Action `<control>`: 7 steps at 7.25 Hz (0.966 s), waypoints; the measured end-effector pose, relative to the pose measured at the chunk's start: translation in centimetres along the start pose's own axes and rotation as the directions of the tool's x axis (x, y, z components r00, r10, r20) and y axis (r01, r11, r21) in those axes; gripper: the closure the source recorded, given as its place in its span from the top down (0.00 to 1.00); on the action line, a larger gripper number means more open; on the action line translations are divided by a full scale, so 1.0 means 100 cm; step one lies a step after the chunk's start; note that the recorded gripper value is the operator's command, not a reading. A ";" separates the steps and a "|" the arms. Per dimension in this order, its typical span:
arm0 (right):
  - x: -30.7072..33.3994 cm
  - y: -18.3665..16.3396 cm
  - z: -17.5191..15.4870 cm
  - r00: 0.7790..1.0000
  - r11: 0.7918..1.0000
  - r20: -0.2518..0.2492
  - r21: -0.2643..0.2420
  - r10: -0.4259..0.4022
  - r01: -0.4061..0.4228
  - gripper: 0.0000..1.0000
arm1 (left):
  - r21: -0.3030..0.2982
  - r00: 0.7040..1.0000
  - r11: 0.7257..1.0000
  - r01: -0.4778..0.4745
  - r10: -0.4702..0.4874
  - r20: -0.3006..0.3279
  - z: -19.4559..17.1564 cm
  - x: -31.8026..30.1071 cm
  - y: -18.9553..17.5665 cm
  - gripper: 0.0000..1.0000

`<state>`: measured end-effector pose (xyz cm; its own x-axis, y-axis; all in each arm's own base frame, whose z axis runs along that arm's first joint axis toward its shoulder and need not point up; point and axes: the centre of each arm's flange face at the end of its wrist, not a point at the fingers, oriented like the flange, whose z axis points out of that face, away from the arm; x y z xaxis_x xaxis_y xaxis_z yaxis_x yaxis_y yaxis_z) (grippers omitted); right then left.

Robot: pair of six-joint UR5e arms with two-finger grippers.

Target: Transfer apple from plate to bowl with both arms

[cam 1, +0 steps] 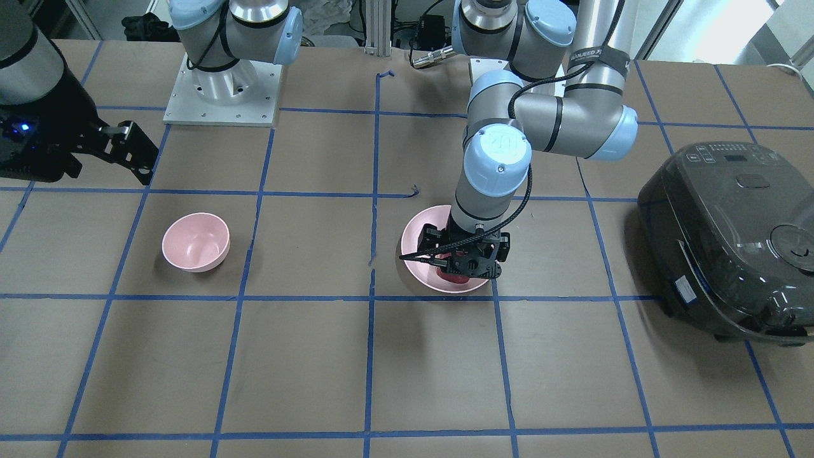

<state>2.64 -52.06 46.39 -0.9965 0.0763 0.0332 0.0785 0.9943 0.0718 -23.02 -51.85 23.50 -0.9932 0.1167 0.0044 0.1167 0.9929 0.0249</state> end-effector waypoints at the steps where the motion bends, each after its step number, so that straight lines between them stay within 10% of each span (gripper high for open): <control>1: 0.021 -0.003 0.026 1.000 1.000 0.011 0.000 -0.003 0.003 1.00 | -0.011 1.000 1.000 -0.015 0.015 0.005 0.014 0.008 0.000 1.00; 5: 0.052 0.001 0.137 0.997 1.000 0.073 -0.015 0.004 -0.003 1.00 | -0.039 0.999 0.998 -0.039 0.040 0.030 0.033 0.011 0.008 0.90; 7: 0.045 0.003 0.160 0.993 0.998 0.108 -0.043 0.040 -0.035 1.00 | -0.043 0.997 0.998 -0.048 0.051 0.051 0.034 0.008 0.009 0.40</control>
<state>-2.27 -50.24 30.59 -0.9898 0.1232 -0.0719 0.1146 0.9870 0.1131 -23.68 -50.75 20.14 -0.9847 0.1679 -0.0456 0.1647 0.9840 0.0676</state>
